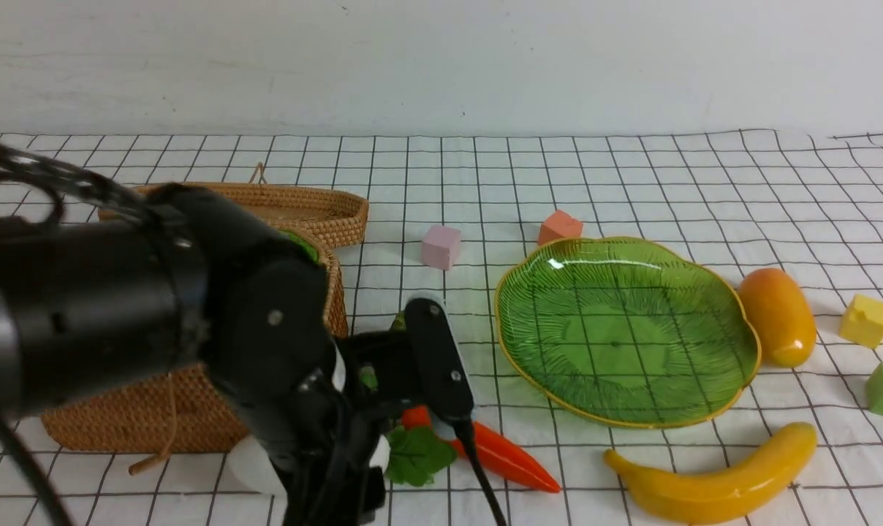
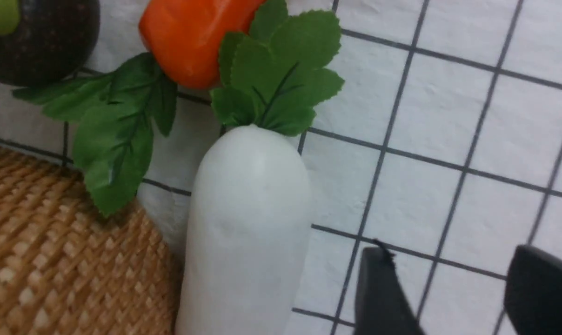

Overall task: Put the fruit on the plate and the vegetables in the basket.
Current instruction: Take a daikon with your left arm and place it on the basket on the left.

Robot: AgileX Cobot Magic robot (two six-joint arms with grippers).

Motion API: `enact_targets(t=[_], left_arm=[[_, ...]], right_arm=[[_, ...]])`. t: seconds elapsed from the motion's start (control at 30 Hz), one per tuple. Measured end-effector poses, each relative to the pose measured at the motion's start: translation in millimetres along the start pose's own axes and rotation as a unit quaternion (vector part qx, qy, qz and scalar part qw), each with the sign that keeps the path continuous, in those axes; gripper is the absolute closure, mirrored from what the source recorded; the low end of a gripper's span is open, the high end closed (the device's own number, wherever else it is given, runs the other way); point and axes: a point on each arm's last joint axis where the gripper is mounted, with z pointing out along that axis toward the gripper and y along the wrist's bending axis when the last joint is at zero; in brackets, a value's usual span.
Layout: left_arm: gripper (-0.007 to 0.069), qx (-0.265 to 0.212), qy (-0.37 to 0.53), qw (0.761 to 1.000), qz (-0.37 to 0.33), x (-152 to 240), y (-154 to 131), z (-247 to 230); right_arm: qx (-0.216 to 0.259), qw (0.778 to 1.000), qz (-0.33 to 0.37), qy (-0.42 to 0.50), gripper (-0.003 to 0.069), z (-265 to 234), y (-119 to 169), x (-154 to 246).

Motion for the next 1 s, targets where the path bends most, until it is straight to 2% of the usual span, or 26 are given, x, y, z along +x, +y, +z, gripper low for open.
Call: enact_targets(t=[0.03, 0.07, 0.13, 0.2, 0.3, 0.5, 0.6, 0.67, 0.7, 0.73, 0.87, 0.93, 1.0], left_arm=[[0.02, -0.002, 0.005, 1.0, 0.004, 0, 1, 3], [0.0123, -0.011, 0.016, 1.0, 0.015, -1, 4, 14], [0.0062, -0.023, 0.024, 0.999, 0.029, -2, 8, 23], [0.0032, -0.036, 0.032, 0.998, 0.047, -4, 12, 33], [0.0033, -0.047, 0.034, 0.996, 0.061, -5, 15, 40], [0.0106, -0.061, 0.027, 0.995, 0.076, -10, 19, 49], [0.0201, -0.068, 0.034, 0.994, 0.08, -11, 22, 53], [0.0311, -0.075, 0.034, 0.995, 0.057, -12, 24, 54], [0.0321, -0.075, 0.034, 0.995, 0.054, -12, 24, 54], [0.04, -0.075, 0.033, 0.996, 0.037, -12, 24, 52], [0.0585, -0.073, 0.025, 0.997, 0.013, -12, 22, 45], [0.0635, -0.068, 0.023, 0.997, 0.004, -12, 21, 43], [0.0638, -0.062, 0.026, 0.998, -0.001, -11, 20, 42]], right_arm=[[-0.001, 1.0, 0.0, 0.0, 0.0424, 0, 0, 0], [-0.005, 1.0, 0.002, 0.002, 0.0424, 0, 1, 0], [-0.012, 1.0, 0.005, 0.003, 0.0424, 0, 2, 0], [-0.015, 1.0, 0.007, 0.004, 0.0424, 0, 3, 1], [-0.02, 1.0, 0.009, 0.004, 0.0424, 0, 4, 1], [-0.025, 1.0, 0.011, 0.005, 0.0424, 0, 5, 1], [-0.026, 1.0, 0.011, 0.005, 0.0424, 0, 5, 1], [-0.026, 1.0, 0.011, 0.005, 0.0424, 0, 5, 1], [-0.026, 1.0, 0.011, 0.005, 0.0424, 0, 5, 1], [-0.026, 1.0, 0.011, 0.005, 0.0424, 0, 5, 1], [-0.026, 1.0, 0.011, 0.005, 0.0424, 0, 5, 1], [-0.026, 1.0, 0.011, 0.005, 0.0422, 0, 5, 1], [-0.026, 1.0, 0.011, 0.005, 0.0421, 0, 5, 1]])
